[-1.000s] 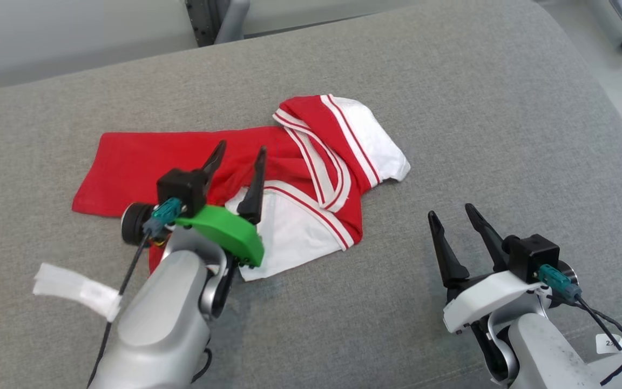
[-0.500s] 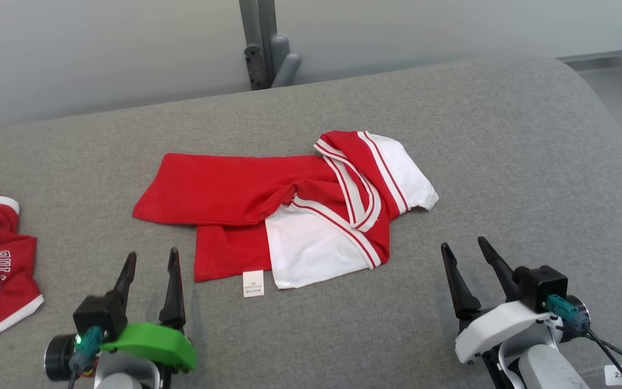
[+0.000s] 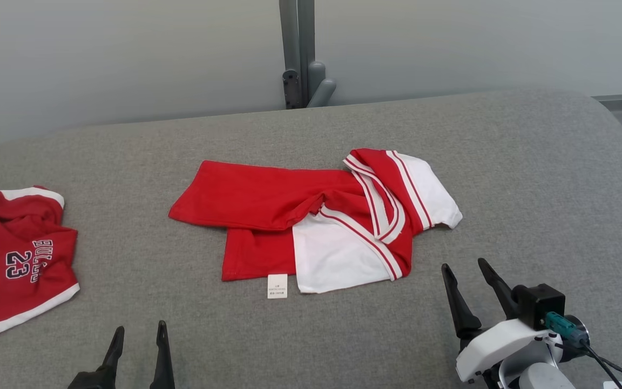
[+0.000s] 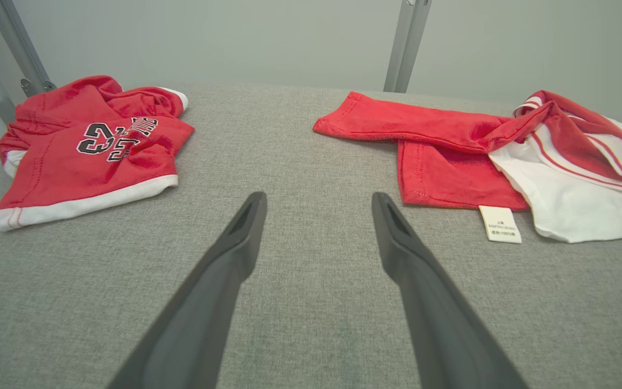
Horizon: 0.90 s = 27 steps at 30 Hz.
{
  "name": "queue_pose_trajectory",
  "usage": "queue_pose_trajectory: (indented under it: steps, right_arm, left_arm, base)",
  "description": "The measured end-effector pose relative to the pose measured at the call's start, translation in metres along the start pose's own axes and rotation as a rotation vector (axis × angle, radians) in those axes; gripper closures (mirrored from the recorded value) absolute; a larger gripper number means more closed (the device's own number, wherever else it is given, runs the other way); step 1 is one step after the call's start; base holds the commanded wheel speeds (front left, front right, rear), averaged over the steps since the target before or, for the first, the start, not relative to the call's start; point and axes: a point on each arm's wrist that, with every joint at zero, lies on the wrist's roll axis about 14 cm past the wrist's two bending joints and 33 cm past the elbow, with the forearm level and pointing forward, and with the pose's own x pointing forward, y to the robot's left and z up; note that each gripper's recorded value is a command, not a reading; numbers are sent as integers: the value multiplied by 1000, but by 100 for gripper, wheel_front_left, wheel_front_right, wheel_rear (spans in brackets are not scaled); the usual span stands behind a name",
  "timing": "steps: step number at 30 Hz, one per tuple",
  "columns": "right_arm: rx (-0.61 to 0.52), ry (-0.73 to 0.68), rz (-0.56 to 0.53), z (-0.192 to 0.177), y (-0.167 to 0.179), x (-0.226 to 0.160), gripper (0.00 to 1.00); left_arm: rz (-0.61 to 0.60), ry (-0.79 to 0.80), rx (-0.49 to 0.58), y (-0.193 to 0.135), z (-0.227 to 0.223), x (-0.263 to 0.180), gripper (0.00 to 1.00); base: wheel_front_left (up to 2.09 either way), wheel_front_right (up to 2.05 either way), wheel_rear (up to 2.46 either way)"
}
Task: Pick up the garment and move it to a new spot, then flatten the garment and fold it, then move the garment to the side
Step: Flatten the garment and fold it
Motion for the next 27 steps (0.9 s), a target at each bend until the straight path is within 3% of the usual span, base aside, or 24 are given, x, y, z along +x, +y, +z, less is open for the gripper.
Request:
queue_pose_trajectory:
  steps: [8, 14, 21, 27]
  right_arm:
    - [-15, 32, 77, -10, 22, 8, 0]
    - [-52, 56, 302, -16, 90, 29, 0]
    - [-140, 213, 513, -64, 140, 36, 0]
    - [-199, 305, 575, -94, 150, 46, 0]
  left_arm:
    - [-20, 0, -26, -8, 0, 4, 0]
    - [-27, 15, -41, -12, -4, 8, 0]
    - [39, 32, -68, 6, -10, 2, 0]
    - [116, 52, -83, 27, -17, -12, 0]
  base:
    - [0, 0, 0]
    - [0, 0, 0]
    - [0, 0, 0]
    - [0, 0, 0]
